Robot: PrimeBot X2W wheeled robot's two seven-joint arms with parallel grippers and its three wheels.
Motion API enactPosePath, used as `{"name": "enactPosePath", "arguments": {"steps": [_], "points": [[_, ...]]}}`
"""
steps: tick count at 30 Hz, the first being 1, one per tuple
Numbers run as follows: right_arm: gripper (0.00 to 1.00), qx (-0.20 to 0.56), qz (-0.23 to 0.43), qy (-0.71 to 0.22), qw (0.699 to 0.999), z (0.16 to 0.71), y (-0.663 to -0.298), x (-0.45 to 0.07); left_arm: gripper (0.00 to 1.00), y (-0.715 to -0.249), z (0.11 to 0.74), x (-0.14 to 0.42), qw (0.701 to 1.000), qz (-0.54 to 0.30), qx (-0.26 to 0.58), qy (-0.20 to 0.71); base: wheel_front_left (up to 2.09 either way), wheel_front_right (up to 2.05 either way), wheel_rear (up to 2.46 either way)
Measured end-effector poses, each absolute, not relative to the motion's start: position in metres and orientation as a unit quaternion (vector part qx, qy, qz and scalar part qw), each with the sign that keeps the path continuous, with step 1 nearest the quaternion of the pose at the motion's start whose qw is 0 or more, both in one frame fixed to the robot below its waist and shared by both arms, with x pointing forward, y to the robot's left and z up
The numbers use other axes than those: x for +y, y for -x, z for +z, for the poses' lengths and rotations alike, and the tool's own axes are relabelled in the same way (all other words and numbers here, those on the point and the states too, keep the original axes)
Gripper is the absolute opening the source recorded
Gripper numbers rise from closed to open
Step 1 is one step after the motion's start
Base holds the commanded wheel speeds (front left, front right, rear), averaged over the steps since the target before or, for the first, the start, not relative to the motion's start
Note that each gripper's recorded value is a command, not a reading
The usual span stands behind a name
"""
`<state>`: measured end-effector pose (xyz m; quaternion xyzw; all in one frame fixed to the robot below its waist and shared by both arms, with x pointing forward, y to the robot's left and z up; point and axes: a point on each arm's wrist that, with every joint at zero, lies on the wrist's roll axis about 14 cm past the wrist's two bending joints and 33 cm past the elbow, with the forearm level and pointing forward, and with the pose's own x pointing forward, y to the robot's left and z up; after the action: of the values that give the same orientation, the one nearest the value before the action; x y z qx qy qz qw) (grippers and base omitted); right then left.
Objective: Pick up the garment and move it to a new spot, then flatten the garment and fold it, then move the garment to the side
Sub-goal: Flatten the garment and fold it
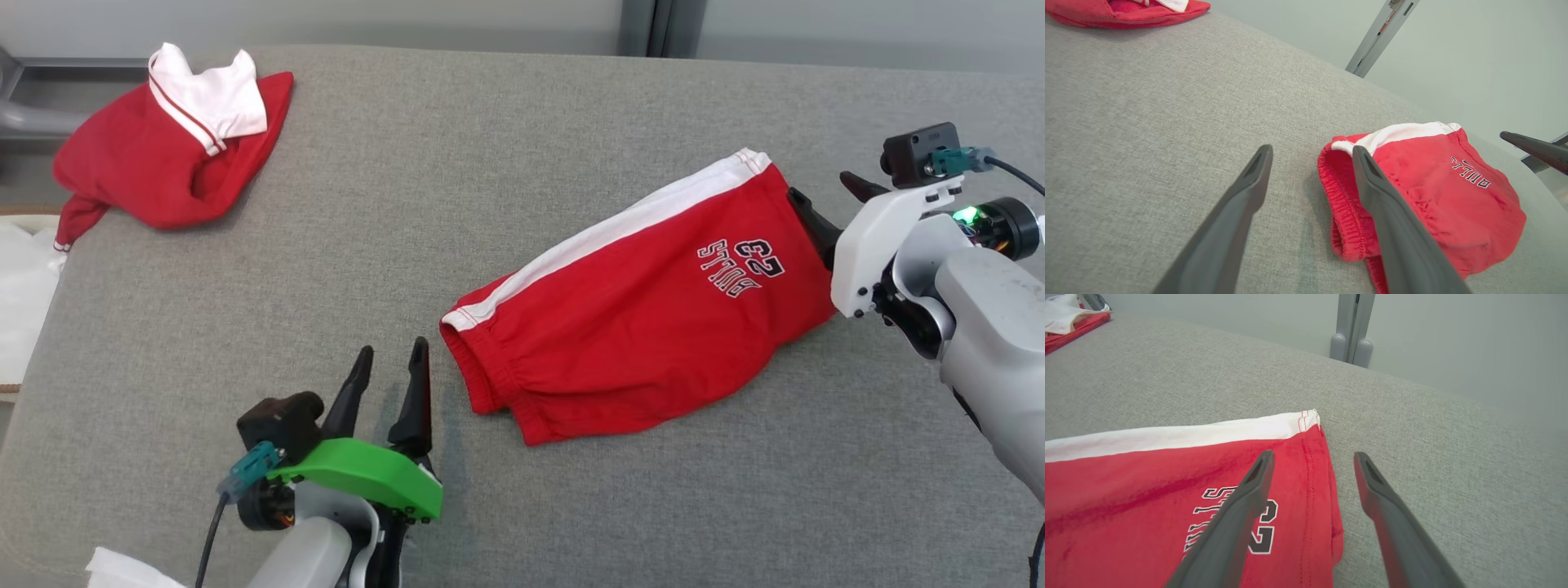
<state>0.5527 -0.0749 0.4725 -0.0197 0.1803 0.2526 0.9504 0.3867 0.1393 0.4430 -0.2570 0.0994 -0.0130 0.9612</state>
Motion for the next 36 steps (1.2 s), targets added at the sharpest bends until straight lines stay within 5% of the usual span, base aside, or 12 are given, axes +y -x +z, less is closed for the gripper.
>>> {"name": "enactPosePath", "arguments": {"steps": [21, 22, 23, 27, 28, 36], "points": [[1.00, 0.303, 0.243, 0.045, 0.920, 0.400, -0.526, -0.087, 1.00, -0.379, 0.455, 0.213, 0.965, 0.105, 0.044, 0.237, 0.00, 0.00, 0.00], [0.84, 0.306, 0.245, 0.045, 0.919, 0.399, -0.525, -0.085, 1.00, -0.379, 0.455, 0.214, 0.965, 0.106, 0.042, 0.238, 0.00, 0.00, 0.00], [0.49, 0.309, 0.246, 0.047, 0.917, 0.398, -0.525, -0.084, 1.00, -0.379, 0.455, 0.215, 0.965, 0.106, 0.040, 0.237, 0.00, 0.00, 0.00], [0.07, 0.310, 0.252, 0.049, 0.915, 0.398, -0.524, -0.078, 1.00, -0.380, 0.459, 0.214, 0.964, 0.105, 0.032, 0.241, 0.00, 0.00, 0.00], [0.00, 0.307, 0.253, 0.049, 0.916, 0.399, -0.524, -0.077, 1.00, -0.381, 0.459, 0.214, 0.964, 0.104, 0.031, 0.241, 0.00, 0.00, 0.00], [0.00, 0.261, 0.238, 0.033, 0.935, 0.416, -0.531, -0.080, 1.00, -0.385, 0.463, 0.208, 0.967, 0.089, 0.023, 0.238, 0.00, 0.00, 0.00]]}}
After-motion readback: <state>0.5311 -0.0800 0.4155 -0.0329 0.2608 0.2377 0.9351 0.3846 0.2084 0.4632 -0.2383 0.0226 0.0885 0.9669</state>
